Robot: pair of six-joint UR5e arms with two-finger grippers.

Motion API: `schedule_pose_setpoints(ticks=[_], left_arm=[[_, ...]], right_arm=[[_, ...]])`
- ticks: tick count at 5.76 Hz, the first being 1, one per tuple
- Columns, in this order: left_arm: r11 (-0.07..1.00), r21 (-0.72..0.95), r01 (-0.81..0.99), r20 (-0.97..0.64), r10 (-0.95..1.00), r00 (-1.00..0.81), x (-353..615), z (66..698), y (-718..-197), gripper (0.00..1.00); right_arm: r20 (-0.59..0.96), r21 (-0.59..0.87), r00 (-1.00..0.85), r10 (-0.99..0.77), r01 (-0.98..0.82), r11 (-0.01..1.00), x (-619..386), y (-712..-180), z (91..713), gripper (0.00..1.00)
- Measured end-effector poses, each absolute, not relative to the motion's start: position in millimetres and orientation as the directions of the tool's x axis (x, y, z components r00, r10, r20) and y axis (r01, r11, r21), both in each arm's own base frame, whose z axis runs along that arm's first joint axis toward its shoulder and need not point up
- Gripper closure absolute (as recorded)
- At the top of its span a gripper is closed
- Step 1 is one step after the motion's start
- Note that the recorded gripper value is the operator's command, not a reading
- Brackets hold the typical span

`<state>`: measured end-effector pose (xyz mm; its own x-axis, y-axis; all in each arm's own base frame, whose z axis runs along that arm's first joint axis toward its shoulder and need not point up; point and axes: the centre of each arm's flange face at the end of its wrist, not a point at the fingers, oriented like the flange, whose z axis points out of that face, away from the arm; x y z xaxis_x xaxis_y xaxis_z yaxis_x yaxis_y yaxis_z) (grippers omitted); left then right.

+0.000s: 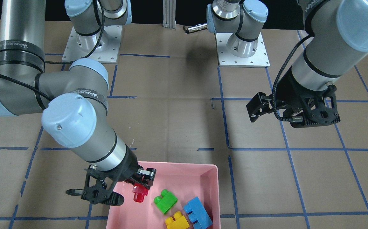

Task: Put all blocks into box

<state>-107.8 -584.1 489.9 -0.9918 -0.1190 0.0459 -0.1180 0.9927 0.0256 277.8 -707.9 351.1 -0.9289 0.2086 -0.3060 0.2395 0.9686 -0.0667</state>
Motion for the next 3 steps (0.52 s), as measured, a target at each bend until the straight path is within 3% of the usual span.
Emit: schedule_pose_setpoints(ticks=[1,2,3], left_arm=[[0.994,-0.001,-0.112,0.032,-0.112,-0.993,-110,500,-560,0.02],[0.995,-0.023,-0.093,-0.006,-0.093,-0.996,-117,505,-550,0.01],[0.997,-0.035,-0.065,-0.042,-0.066,-0.997,-129,507,-545,0.02]], right_arm=[[-0.307,-0.065,-0.929,0.205,0.235,0.970,297,-714,339,0.82],[-0.303,-0.064,-0.931,0.203,0.232,0.971,303,-715,334,0.38],[-0.299,-0.066,-0.933,0.201,0.230,0.971,304,-716,333,0.01]])
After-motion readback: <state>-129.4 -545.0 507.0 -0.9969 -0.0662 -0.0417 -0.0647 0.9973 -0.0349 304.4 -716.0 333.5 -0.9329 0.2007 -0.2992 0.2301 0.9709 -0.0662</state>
